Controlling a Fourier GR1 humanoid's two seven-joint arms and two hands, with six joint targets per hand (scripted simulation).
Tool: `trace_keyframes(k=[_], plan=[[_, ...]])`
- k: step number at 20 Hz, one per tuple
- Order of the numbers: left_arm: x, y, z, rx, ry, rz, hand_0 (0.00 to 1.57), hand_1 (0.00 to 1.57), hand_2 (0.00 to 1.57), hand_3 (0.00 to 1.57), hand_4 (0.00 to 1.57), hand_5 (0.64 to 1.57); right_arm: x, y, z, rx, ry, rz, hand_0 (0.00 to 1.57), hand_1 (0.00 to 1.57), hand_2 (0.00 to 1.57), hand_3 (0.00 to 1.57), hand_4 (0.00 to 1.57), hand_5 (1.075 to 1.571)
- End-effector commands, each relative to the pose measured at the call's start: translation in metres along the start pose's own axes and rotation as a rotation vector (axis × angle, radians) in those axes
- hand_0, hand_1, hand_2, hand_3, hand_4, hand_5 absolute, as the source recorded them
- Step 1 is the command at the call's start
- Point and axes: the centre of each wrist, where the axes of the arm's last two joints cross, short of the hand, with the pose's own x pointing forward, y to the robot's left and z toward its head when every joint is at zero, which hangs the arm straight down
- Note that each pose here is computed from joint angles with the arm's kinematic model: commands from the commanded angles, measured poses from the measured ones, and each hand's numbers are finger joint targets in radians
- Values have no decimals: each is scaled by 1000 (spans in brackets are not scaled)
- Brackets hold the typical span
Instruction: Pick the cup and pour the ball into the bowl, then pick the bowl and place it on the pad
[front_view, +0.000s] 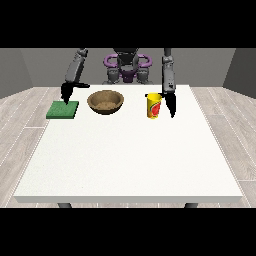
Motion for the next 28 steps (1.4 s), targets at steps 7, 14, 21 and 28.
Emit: trace_keyframes(k=[7,14,21,28], plan=[[-15,-19,-6,34,-83,-20,0,0,0,0,0,1401,9,-23,-21,25,-60,14,0,0,0,0,0,1543],[-22,-2,1,145,-80,-194,1373,1373,1571,1571,1165,1533,29,-36,-31,46,-107,25,0,0,0,0,135,1548],[0,-10,-16,170,-101,-356,1380,1380,1571,1571,1228,1534,27,-39,-49,59,-62,21,0,0,207,0,220,1552],[-4,-26,-8,49,-60,-743,1402,1402,1571,1571,1230,1548,6,-19,-55,52,116,-9,0,0,384,347,268,1552]])
